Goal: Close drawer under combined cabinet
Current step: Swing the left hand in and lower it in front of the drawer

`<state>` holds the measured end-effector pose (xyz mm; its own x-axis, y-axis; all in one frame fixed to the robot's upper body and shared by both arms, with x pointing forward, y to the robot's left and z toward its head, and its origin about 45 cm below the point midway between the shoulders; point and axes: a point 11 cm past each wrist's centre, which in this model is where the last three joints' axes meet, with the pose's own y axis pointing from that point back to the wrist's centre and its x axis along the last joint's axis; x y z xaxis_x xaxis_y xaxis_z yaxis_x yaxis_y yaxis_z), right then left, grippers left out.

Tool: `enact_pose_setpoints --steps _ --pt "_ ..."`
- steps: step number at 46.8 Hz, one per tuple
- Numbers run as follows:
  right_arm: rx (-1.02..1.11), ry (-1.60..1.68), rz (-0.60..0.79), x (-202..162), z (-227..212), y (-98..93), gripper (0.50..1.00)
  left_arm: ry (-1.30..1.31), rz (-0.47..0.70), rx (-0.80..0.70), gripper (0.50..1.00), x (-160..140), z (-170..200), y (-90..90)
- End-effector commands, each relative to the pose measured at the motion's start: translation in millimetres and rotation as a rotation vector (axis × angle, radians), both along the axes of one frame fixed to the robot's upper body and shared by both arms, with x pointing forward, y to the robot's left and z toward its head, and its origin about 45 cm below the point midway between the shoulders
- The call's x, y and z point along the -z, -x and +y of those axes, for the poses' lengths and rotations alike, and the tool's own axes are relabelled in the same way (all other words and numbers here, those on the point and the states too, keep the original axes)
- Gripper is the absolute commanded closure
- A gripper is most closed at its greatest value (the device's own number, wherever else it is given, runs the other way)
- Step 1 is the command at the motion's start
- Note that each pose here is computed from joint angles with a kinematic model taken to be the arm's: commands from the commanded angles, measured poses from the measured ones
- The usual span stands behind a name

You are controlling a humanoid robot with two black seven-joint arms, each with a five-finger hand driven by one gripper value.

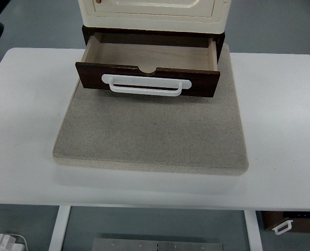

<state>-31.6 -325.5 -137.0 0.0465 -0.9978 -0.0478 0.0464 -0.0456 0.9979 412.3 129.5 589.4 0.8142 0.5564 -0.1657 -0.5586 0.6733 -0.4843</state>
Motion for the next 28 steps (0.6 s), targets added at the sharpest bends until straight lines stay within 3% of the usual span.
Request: enact_pose_setpoints --steps 1,28 --pt "0.0 0.0 0.0 0 0 0.2 0.548 -0.063 0.0 0.036 0.5 15 -17 8.1" --pt "0.0 0.0 0.0 0 0 0.2 0.548 -0.559 -0.036 0.235 0.5 150 -87 67.2"
